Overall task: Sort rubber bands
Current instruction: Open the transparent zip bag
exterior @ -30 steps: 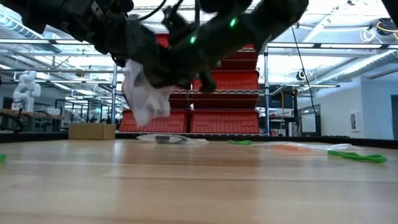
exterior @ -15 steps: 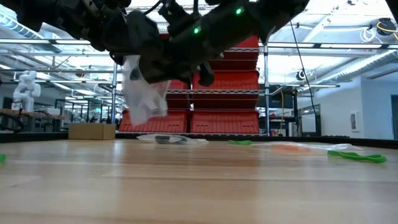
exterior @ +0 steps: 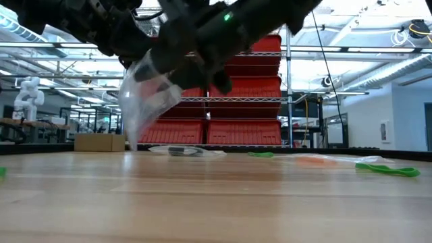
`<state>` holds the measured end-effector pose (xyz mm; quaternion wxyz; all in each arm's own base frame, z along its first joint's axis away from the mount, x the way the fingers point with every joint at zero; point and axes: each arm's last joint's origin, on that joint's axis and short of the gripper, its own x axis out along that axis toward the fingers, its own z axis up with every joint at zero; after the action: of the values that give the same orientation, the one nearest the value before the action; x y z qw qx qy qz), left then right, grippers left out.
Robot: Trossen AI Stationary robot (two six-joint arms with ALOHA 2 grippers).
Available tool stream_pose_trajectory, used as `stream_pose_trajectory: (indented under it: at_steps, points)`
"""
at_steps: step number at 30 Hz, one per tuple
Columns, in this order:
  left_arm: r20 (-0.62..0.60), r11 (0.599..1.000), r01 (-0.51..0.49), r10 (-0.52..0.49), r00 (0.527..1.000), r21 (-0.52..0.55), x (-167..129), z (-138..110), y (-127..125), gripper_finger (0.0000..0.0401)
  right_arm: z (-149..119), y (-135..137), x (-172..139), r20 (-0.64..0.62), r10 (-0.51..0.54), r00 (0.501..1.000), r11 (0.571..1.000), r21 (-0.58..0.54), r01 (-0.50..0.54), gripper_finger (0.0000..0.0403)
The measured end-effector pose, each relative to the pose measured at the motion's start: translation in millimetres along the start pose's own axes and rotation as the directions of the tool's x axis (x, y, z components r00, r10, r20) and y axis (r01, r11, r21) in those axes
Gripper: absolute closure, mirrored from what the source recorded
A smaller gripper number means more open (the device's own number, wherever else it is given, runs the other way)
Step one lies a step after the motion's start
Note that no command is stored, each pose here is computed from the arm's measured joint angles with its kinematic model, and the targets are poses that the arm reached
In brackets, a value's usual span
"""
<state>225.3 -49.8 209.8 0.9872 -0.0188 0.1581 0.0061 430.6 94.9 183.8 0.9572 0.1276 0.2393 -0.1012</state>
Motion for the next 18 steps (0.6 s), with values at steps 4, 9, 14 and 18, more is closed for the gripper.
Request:
stream_pose_trajectory:
  at_steps: [4, 9, 14, 18]
  points:
    - [0.007, 1.000, 0.001, -0.001, 1.000, 0.000, 0.0, 0.7, -0.2, 0.0401, 9.9, 4.9, -21.9, -0.039, -0.003, 0.999, 1.000, -0.022, 0.002, 0.0139]
    - [0.013, 1.000, -0.006, 0.006, 1.000, -0.001, 0.0, 1.2, 0.1, 0.0401, 25.2, 6.4, -44.8, -0.031, -0.015, 0.999, 0.999, -0.049, 0.013, 0.0137]
    - [0.012, 1.000, -0.006, 0.006, 1.000, -0.001, 0.0, 1.1, 0.1, 0.0401, 33.2, 5.7, -56.0, -0.028, -0.011, 1.000, 0.998, -0.069, 0.009, 0.0137]
    - [0.012, 1.000, -0.006, 0.006, 1.000, -0.002, 0.0, 1.1, 0.1, 0.0401, 37.2, 5.5, -60.9, -0.020, -0.007, 1.000, 0.998, -0.060, 0.006, 0.0137]
